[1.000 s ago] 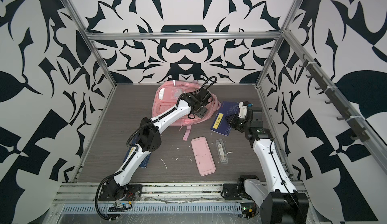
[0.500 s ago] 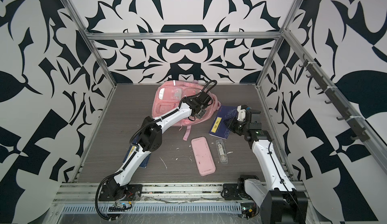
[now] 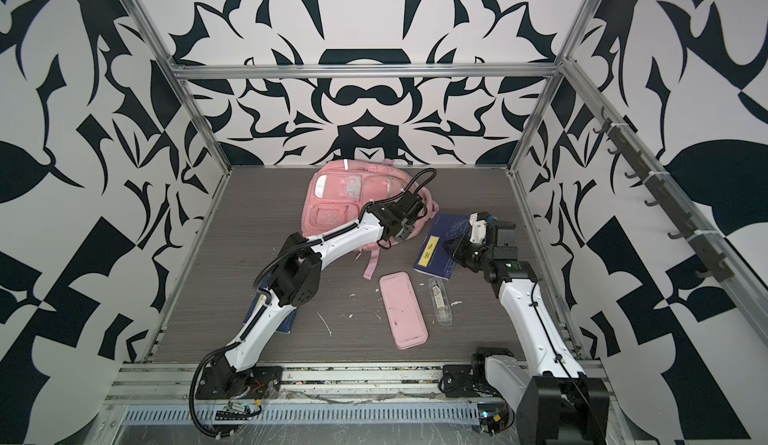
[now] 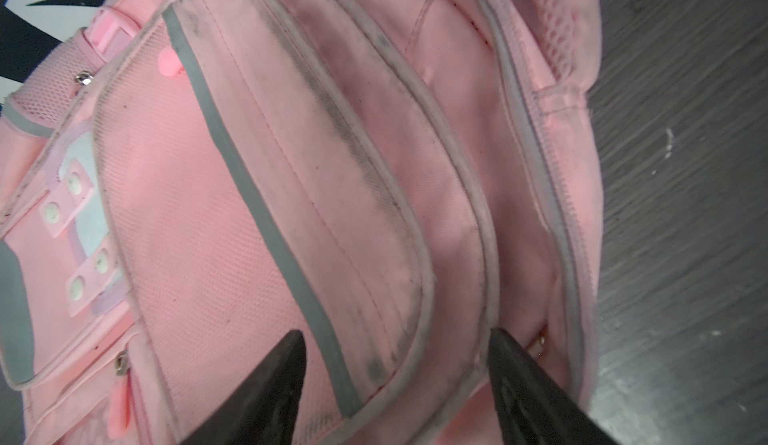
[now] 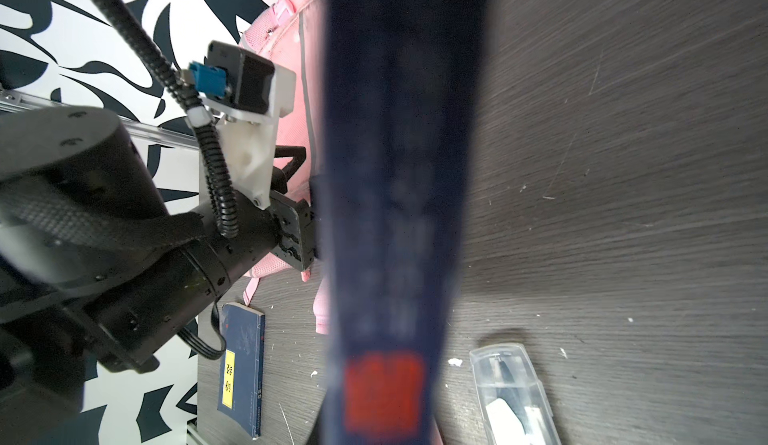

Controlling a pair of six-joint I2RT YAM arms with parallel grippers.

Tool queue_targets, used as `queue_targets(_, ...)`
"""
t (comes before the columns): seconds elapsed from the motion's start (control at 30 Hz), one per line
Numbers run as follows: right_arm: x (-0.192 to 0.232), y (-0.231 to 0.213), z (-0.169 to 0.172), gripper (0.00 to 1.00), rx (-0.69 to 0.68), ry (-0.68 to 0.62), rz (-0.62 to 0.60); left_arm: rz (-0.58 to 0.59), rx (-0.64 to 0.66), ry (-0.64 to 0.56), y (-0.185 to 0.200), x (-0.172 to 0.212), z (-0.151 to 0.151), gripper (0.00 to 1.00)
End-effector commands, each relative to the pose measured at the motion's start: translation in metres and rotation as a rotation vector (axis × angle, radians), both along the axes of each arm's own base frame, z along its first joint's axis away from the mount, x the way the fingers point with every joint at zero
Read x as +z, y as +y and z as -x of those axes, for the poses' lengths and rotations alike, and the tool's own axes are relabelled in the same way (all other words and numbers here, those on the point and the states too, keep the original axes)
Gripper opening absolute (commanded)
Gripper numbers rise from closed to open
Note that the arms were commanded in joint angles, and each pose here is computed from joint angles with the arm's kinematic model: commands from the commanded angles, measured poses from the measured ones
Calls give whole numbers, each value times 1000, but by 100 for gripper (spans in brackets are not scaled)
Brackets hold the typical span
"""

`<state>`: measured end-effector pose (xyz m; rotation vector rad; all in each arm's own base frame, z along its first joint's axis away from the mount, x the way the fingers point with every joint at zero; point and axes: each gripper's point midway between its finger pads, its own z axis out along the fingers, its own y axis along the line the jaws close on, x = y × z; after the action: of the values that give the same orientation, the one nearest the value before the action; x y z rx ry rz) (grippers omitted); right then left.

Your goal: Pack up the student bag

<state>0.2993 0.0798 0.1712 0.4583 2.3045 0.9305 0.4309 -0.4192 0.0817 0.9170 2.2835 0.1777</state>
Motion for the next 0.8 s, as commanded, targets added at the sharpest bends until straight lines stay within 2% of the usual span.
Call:
queue_targets(0.0,17,2,-7,0,9,-71,-19,-51,34,-27,7,6,-8,71)
queue_targets(0.1,19,3,-6,0,14,-75,-21,-91,65,-34,14,1,-15,67)
queue_targets(0.3,17,4,-6,0,14,-70,-27,-68,83,-3,23,-3,-20,57)
queue_targets(0.77,17,5,-4,0,14,-69,-44,82,-11,-19,-5,27,7,64)
